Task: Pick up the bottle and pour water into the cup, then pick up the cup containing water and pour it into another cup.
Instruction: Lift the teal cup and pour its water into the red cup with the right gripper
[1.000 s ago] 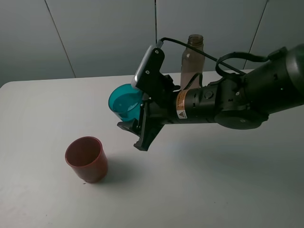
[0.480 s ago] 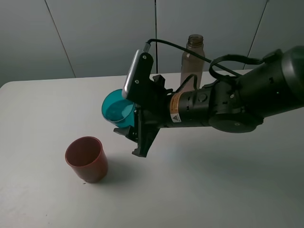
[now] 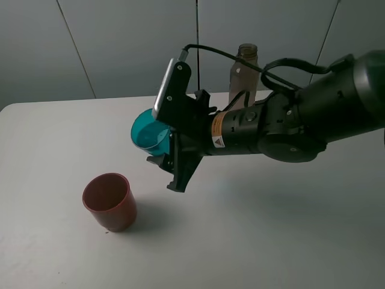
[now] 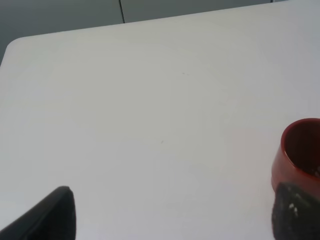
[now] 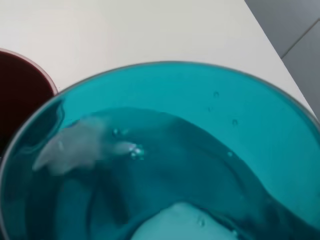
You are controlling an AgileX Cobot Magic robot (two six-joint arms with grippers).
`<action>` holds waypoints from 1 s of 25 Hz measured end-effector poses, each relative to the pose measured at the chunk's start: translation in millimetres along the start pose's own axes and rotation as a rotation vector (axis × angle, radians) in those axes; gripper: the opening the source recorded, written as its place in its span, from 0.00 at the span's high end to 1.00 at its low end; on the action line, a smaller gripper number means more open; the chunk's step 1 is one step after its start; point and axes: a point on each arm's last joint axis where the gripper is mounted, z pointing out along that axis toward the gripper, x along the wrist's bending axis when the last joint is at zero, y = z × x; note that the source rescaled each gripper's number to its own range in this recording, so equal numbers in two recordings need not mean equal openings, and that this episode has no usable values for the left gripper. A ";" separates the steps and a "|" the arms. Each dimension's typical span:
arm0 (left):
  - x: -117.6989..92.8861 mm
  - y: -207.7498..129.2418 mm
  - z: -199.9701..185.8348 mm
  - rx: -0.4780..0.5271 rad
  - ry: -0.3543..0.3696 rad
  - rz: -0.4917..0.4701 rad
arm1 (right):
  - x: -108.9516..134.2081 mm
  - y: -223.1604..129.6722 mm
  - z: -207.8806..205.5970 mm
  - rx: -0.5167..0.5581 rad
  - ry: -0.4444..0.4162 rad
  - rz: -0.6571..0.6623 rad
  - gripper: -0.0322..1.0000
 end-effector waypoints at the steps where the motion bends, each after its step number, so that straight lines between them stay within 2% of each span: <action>1: 0.0 0.0 0.0 0.000 0.000 0.000 | -1.2 1.1 0.7 0.014 -0.002 -0.003 0.89; 10: 0.0 0.0 0.0 0.000 0.000 0.000 | -9.8 8.3 11.0 0.057 -0.017 -0.004 0.89; 18: 0.0 0.0 0.0 0.000 0.000 0.002 | 5.3 4.9 39.8 0.206 0.041 -0.036 0.89; 25: 0.0 0.0 0.0 0.000 0.000 0.002 | 14.0 15.7 43.8 0.185 0.067 -0.136 0.89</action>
